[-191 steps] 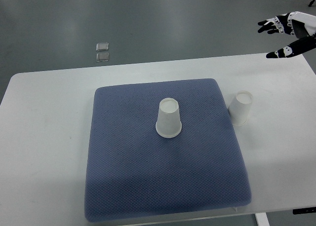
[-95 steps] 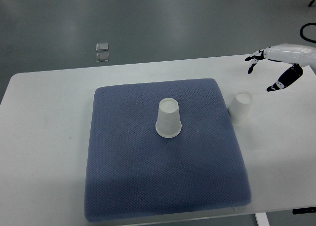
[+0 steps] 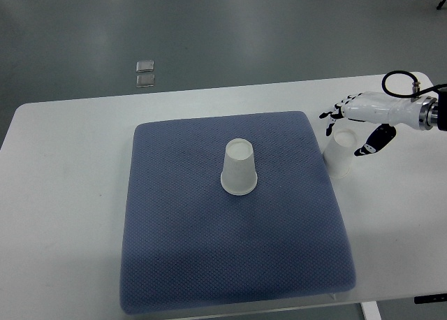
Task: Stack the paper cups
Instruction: 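Close the right hand's fingers around the white paper cup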
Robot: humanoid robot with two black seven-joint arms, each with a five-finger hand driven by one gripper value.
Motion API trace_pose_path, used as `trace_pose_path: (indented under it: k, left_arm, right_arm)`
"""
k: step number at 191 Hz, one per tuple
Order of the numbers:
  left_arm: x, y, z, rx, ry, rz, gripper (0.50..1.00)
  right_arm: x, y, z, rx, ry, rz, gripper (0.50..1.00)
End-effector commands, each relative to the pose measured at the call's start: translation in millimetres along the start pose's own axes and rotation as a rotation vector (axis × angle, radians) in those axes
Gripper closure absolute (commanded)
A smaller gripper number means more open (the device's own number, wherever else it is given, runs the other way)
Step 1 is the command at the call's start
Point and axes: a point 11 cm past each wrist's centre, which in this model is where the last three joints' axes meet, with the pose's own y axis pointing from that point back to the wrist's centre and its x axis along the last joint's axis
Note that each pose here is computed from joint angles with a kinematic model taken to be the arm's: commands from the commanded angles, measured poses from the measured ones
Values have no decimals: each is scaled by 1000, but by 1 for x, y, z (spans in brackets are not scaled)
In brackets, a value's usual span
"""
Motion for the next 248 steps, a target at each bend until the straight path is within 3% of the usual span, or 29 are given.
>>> trace_pose_path:
  k: [1,158,221,248]
  left_arm:
    - [0,0,0,0,0,0,500]
    - [0,0,0,0,0,0,500]
    - [0,0,0,0,0,0,500]
    - [0,0,0,0,0,0,500]
  right_arm:
    - [1,-3,1,-5,3,-1,591]
    - [-27,-21,21,-71,18,-79,599]
    - [-32,-30,19,-67,15,-77,642]
    - [-34,-34,21,-78,13,-77,701]
